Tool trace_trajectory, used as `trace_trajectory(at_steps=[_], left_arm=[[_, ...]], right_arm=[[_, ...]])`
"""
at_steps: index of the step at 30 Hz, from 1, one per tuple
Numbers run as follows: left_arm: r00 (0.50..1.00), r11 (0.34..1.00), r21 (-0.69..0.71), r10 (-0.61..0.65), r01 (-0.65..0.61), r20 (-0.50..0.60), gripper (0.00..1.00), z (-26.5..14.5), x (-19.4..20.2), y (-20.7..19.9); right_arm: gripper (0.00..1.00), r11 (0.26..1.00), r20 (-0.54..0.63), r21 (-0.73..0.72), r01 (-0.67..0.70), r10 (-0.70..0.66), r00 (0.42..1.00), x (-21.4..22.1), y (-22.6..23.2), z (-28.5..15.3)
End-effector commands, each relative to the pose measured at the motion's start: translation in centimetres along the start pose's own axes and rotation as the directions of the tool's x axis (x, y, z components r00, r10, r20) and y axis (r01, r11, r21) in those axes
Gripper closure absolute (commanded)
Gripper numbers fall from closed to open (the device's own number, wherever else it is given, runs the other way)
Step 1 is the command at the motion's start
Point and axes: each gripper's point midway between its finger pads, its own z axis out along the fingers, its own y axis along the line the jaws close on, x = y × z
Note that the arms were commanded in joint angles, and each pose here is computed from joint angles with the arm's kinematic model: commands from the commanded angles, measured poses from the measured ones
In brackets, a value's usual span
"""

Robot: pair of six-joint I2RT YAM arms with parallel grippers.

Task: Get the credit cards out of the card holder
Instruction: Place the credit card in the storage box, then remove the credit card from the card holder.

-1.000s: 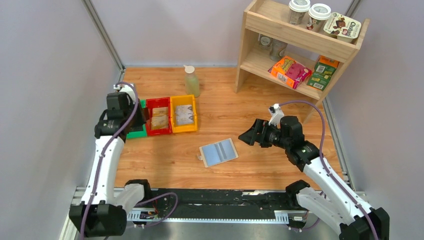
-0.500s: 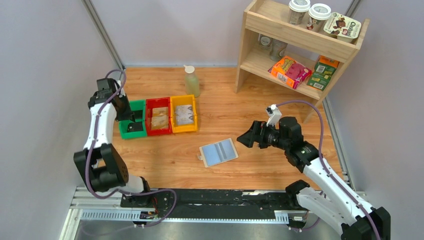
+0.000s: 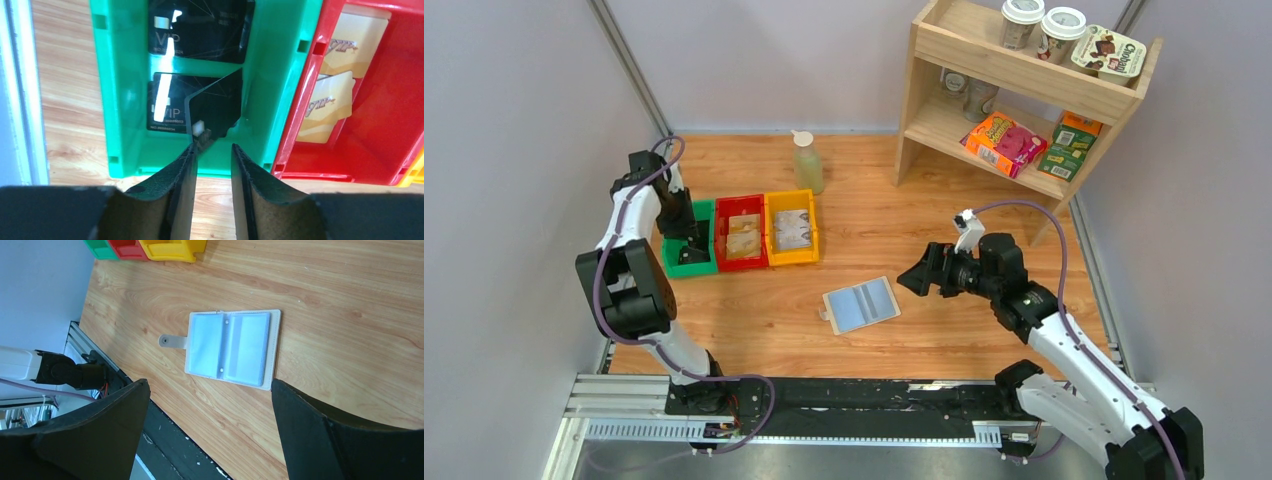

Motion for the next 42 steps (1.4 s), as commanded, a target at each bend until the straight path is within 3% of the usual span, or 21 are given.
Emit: trace_trajectory(at_steps=[1,2,3,4,8,11,17,22,25,29,36,42], left_arm=[[0.993,0.997,-0.080,0.019,-0.009,0.120,0.59,-3.3,-3.0,1.3],[0.990,0.996,-0.085,0.014,-0.002,0.143,0.55,-4.2,-3.3,1.3],[0.988,0.995,-0.098,0.012,0.003,0.154,0.37,-4.7,-3.4,1.4],[0.981,0.995,-0.100,0.006,0.013,0.192,0.34,-6.0,-3.8,1.3],[0.950,0.999,-0.043,-0.019,0.034,0.311,0.34,-10.0,-4.2,-0.5],[0.910,0.999,0.048,-0.021,0.001,0.414,0.33,-13.9,-3.6,-4.3],[0.858,0.969,0.236,-0.065,-0.066,0.509,0.34,-17.7,1.5,-11.4],[0.906,0.920,0.371,-0.044,-0.128,0.420,0.34,-15.0,8.7,-17.0],[0.934,0.888,0.413,0.048,-0.203,0.354,0.35,-11.9,13.8,-20.8],[0.941,0.862,0.429,0.139,-0.268,0.308,0.40,-9.0,18.4,-25.2],[0.933,0.860,0.377,0.265,-0.343,0.245,0.49,-5.0,21.2,-28.9],[0.932,0.855,0.373,0.315,-0.361,0.180,0.57,-2.5,23.3,-29.7]], right_arm=[[0.06,0.999,0.034,0.004,0.037,-0.037,0.999,-1.1,0.1,0.4],[0.06,0.999,0.029,0.009,0.035,-0.035,0.999,-1.0,0.0,0.5],[0.06,0.999,0.022,0.014,0.032,-0.032,0.999,-1.0,-0.2,0.6],[0.06,0.999,0.012,0.019,0.030,-0.030,0.999,-0.8,-0.3,0.8],[0.07,0.999,-0.039,0.042,0.016,-0.014,0.999,-0.3,-0.9,1.7],[0.09,0.998,-0.085,0.062,0.006,-0.001,0.996,0.5,-1.4,2.6],[0.14,0.985,-0.189,0.159,0.070,-0.039,0.981,2.7,-2.0,4.4],[0.16,0.963,-0.240,0.232,0.135,-0.077,0.968,3.9,-2.2,5.5],[0.19,0.953,-0.269,0.259,0.156,-0.084,0.959,4.4,-2.0,6.3],[0.30,0.930,-0.311,0.314,0.188,-0.086,0.946,5.1,-2.5,7.3],[0.45,0.902,-0.365,0.376,0.214,-0.068,0.929,6.2,-4.0,8.8],[0.51,0.900,-0.401,0.378,0.217,-0.052,0.914,7.5,-4.5,9.9]])
